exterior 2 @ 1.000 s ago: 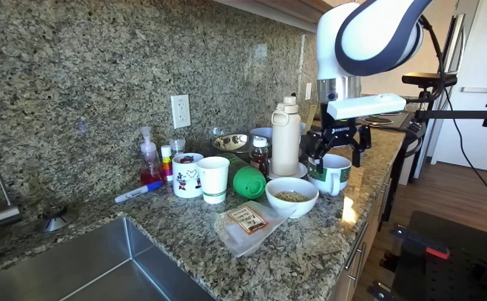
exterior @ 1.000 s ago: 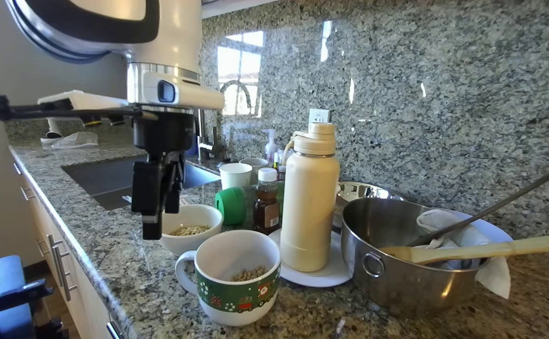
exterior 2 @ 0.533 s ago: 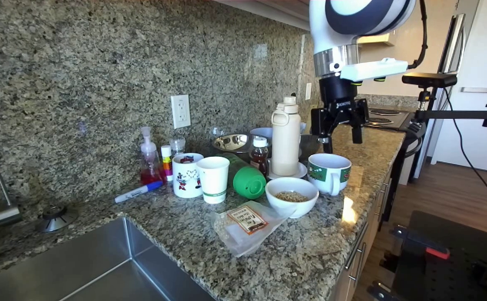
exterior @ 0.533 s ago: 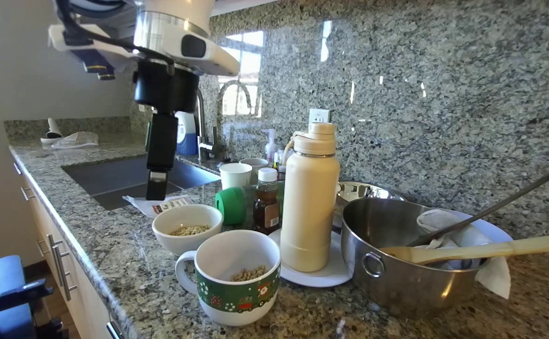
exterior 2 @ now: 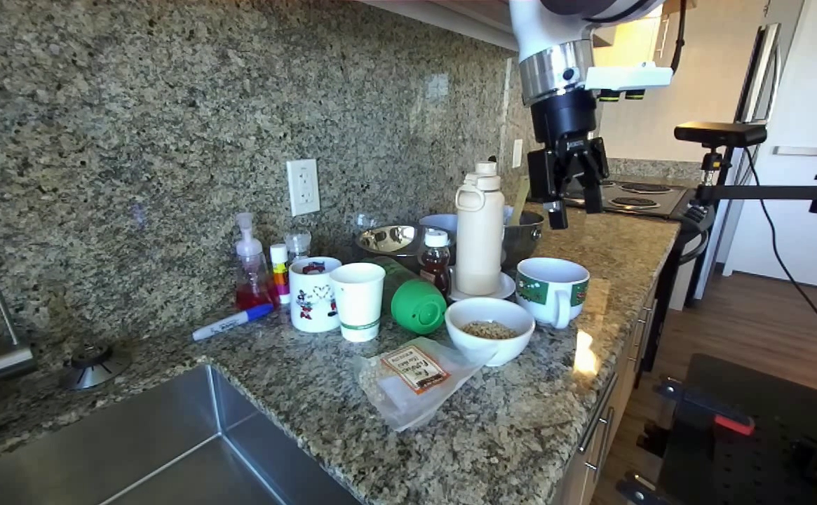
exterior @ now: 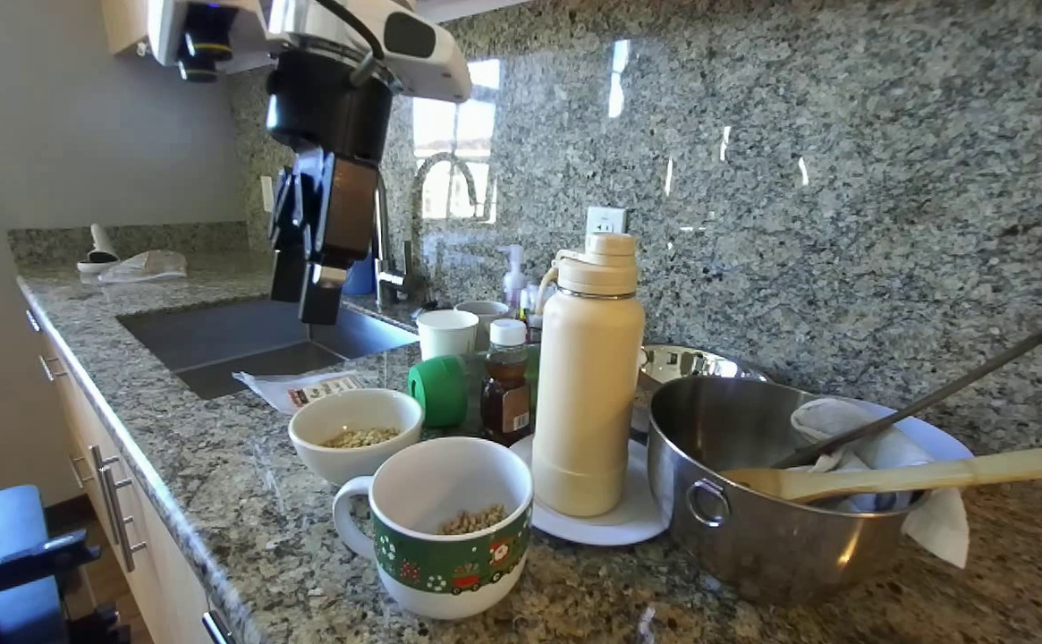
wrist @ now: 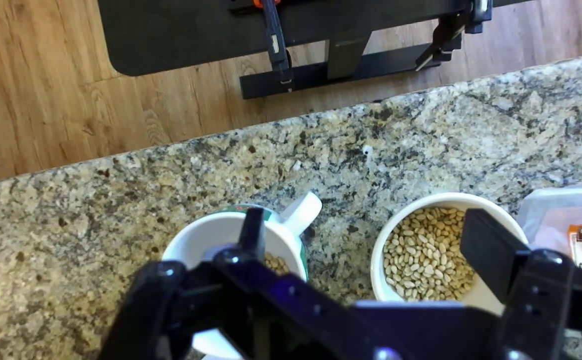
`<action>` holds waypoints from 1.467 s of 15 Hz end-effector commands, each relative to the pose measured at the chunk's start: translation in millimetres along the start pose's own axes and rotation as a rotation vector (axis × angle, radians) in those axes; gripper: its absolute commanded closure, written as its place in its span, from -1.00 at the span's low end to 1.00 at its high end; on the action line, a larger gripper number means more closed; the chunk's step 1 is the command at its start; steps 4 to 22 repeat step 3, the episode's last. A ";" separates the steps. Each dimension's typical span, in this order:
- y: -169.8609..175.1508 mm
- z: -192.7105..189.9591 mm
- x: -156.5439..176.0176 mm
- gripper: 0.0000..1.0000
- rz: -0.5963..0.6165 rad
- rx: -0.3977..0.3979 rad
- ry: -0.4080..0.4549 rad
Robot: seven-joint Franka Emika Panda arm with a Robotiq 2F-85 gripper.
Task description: Pour the contents of the mug into the bowl
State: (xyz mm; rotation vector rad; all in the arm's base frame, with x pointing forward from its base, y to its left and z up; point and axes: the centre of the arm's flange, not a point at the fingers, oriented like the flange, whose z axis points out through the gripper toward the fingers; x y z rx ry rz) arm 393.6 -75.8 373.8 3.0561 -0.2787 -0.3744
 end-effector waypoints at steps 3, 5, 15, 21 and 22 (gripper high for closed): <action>-0.1 -0.7 0.1 -1.00 -0.001 -0.001 0.000; -0.1 -0.7 0.1 -1.00 -0.001 -0.001 0.000; -0.1 -0.7 0.1 -1.00 -0.001 -0.001 0.000; -0.1 -0.7 0.1 -1.00 -0.001 -0.001 0.000; -0.1 -0.7 0.1 -1.00 -0.001 -0.001 0.000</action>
